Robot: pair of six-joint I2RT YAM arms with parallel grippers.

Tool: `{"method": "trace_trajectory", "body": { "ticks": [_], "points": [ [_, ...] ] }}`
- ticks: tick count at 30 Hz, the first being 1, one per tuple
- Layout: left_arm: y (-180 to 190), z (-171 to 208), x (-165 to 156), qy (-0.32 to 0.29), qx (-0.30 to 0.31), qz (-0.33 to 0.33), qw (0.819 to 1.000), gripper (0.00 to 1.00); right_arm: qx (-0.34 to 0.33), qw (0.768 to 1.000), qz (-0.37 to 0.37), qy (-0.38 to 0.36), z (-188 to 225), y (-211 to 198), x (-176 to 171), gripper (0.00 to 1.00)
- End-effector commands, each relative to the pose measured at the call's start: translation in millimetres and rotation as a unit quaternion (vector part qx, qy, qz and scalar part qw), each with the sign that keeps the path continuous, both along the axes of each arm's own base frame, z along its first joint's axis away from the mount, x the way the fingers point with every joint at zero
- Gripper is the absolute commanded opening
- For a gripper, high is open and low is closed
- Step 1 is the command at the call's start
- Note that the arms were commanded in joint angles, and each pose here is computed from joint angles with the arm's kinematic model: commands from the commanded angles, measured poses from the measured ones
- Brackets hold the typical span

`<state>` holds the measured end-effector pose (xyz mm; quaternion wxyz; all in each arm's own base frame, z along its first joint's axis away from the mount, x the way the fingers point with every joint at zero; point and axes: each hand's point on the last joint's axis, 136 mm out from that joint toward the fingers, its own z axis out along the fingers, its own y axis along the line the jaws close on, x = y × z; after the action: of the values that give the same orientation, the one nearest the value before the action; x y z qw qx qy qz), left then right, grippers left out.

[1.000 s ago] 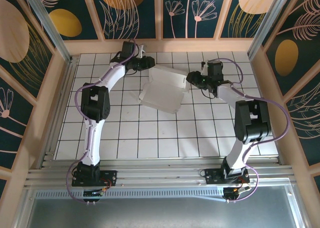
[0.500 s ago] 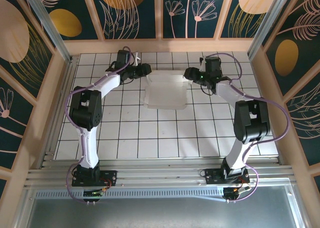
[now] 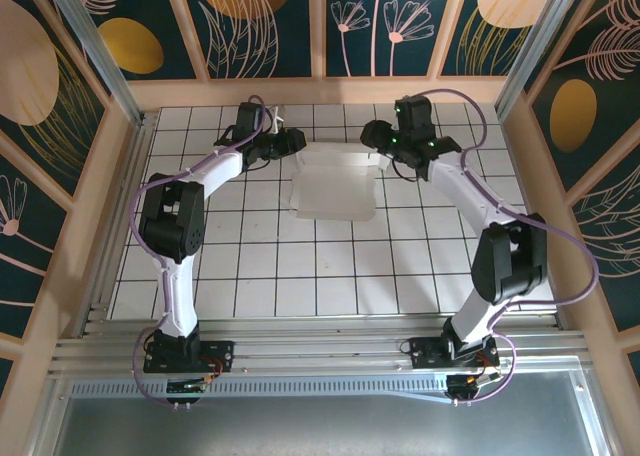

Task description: Fold the paper box

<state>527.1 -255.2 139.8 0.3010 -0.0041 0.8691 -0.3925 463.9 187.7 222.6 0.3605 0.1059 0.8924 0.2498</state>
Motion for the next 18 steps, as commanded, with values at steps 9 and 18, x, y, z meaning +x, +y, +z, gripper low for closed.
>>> {"method": "trace_trajectory", "body": {
  "ticks": [9, 18],
  "points": [
    [-4.3, 4.7, 1.2, 0.004, -0.001, 0.001, 1.0, 0.42, -0.048, 0.995, -0.031, 0.084, -59.4, -7.2, 23.2, 0.53],
    [-7.2, 4.8, 2.2, 0.004, -0.005, -0.004, 1.0, 0.42, -0.031, 0.996, -0.015, 0.086, -69.2, 1.2, 25.3, 0.52]
  ]
}}
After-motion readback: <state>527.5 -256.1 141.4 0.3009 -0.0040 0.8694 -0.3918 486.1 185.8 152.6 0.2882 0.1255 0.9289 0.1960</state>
